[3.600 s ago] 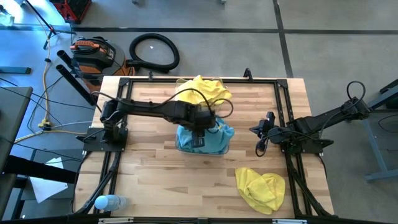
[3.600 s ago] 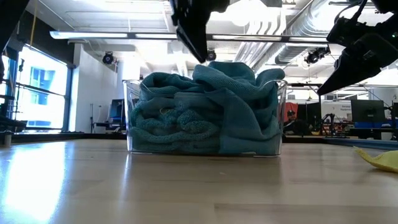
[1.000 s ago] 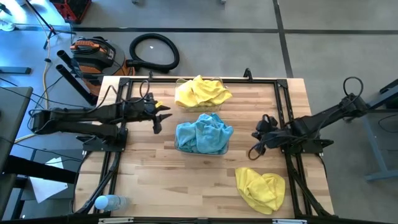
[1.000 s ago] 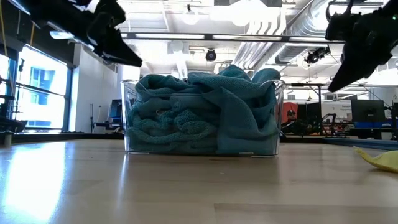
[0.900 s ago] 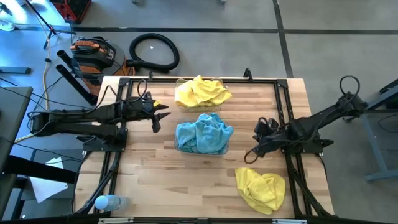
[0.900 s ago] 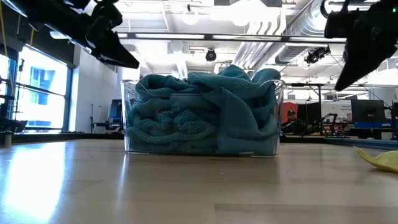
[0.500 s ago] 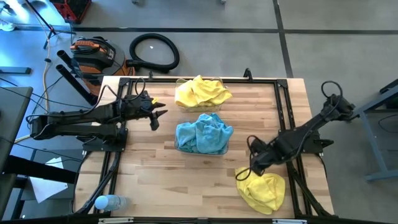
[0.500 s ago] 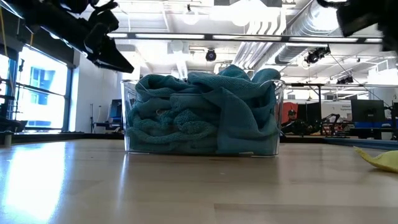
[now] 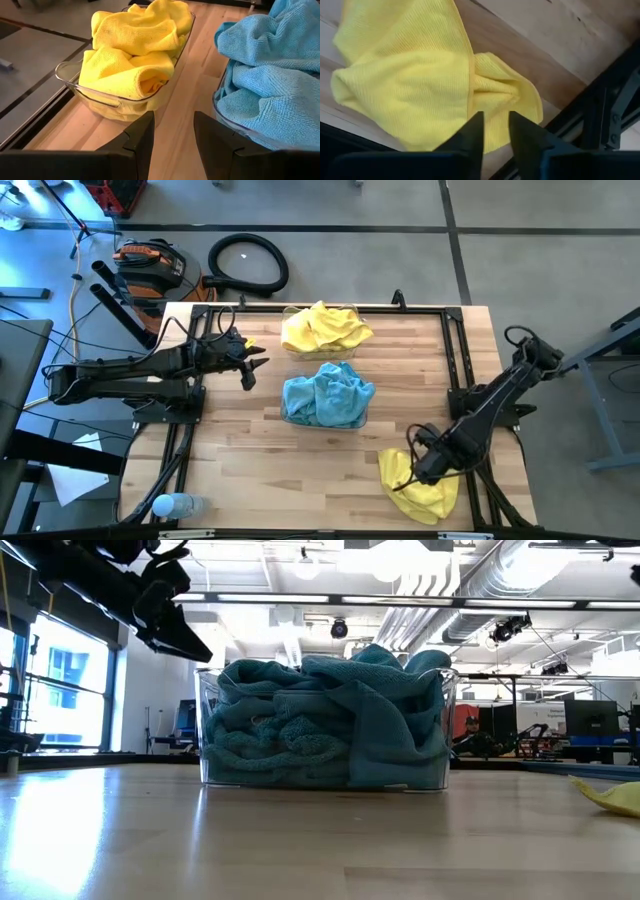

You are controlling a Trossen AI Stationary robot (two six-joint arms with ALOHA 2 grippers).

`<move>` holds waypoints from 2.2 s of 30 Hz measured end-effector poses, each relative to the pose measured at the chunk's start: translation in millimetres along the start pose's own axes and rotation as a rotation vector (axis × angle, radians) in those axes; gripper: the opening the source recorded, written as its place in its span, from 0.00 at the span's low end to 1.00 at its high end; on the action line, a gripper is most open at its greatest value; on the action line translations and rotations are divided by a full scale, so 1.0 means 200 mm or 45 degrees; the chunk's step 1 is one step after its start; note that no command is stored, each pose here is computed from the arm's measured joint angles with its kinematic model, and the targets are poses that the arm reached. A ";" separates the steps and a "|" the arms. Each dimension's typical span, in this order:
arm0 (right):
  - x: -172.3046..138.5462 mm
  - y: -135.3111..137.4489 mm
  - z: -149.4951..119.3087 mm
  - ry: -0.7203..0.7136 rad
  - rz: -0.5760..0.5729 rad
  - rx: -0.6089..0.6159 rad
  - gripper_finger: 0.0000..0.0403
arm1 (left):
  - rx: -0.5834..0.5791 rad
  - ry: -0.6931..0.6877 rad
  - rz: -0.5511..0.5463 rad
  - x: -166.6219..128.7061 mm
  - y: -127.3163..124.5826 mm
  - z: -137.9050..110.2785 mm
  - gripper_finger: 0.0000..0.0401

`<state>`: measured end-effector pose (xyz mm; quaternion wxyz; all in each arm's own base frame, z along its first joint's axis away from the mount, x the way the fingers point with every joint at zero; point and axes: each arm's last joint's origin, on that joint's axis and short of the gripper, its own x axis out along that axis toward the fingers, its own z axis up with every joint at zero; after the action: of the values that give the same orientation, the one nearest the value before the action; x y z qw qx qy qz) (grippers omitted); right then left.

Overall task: Sort microfiber towel by color & place in baskets
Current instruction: Put the yellow microfiber towel into the top transparent bin

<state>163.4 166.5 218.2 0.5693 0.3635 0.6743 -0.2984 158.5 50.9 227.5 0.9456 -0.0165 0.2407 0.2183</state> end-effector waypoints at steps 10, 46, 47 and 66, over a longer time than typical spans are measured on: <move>0.01 0.04 -0.04 -0.209 0.146 -0.043 0.60 | -0.001 -0.010 0.000 0.00 0.00 0.00 0.32; 0.42 0.26 0.09 -0.085 -0.097 -0.671 0.06 | -0.023 -0.020 0.000 0.00 0.00 0.01 0.32; 0.40 0.25 0.10 -0.121 -0.117 -0.657 0.07 | -0.023 -0.020 -0.001 0.00 0.00 0.01 0.32; -0.28 -0.20 0.24 -1.055 -0.092 -0.533 0.01 | -0.025 -0.026 -0.001 0.00 0.00 0.01 0.32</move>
<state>161.3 95.5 264.3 0.8410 0.0671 0.4480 -0.2958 159.4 51.1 229.3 0.9479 -0.0235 0.2288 0.2204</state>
